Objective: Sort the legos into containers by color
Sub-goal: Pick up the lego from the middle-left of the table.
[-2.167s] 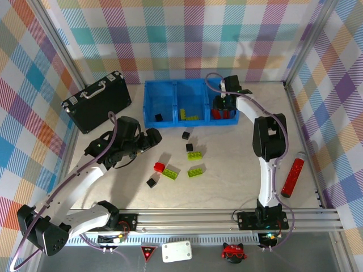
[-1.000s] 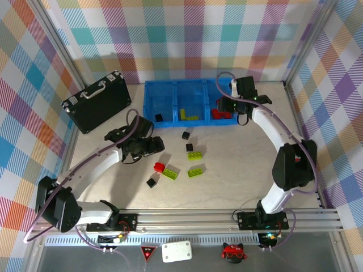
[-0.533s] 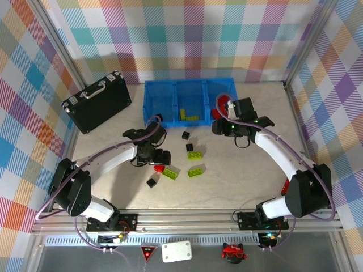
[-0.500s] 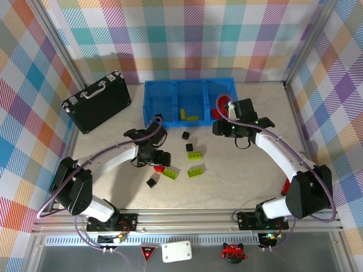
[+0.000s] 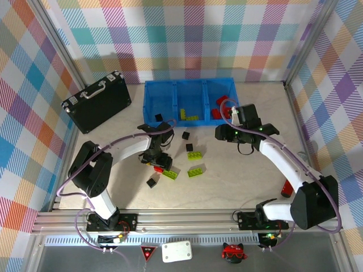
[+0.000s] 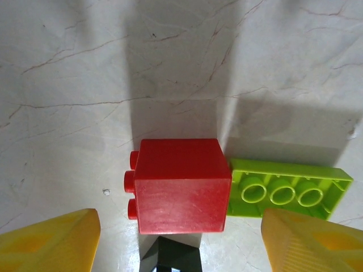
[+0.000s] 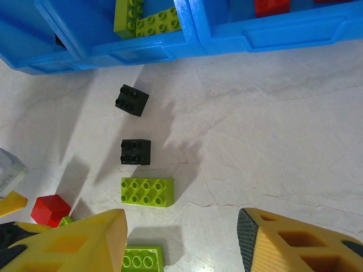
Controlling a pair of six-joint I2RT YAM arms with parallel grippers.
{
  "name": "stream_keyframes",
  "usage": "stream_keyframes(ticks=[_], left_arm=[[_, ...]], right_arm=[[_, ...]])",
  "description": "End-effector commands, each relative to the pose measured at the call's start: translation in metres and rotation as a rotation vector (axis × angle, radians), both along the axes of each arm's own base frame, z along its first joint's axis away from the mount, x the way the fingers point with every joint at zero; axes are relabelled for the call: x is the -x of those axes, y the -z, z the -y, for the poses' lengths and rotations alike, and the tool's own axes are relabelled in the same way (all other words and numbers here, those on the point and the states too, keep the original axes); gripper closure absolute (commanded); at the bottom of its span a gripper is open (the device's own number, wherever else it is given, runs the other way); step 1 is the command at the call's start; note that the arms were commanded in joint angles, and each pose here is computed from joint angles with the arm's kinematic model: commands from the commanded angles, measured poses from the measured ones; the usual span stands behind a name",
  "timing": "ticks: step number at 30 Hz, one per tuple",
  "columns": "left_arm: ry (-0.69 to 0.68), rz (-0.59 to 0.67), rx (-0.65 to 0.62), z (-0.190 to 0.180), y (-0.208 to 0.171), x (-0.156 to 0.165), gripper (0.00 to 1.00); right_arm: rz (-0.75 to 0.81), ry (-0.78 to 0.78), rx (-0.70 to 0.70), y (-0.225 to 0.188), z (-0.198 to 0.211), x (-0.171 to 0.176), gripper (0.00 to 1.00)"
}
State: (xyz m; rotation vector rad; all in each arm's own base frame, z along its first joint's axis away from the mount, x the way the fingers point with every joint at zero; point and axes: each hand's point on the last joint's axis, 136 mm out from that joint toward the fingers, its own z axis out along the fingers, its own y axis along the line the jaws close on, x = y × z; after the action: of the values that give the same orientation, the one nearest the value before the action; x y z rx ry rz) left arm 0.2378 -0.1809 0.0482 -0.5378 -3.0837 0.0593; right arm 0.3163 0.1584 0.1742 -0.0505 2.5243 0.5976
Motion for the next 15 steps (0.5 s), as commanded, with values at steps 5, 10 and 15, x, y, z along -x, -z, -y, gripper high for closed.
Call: stream_keyframes(ticks=[5, 10, 15], left_arm=[[0.034, -0.01, -0.028, 0.001, 0.008, -0.004, 0.31], [0.019, -0.004, -0.03, 0.003, 0.01, -0.008, 0.4], [0.012, 0.01, -0.012, 0.007, 0.005, -0.012, 0.55]], right_arm=[[0.006, 0.011, -0.021, -0.007, 0.001, 0.01, 0.45], [0.01, 0.006, -0.028, -0.01, 0.0, 0.012, 0.47], [0.022, 0.006, -0.038, -0.017, -0.003, 0.014, 0.48]])
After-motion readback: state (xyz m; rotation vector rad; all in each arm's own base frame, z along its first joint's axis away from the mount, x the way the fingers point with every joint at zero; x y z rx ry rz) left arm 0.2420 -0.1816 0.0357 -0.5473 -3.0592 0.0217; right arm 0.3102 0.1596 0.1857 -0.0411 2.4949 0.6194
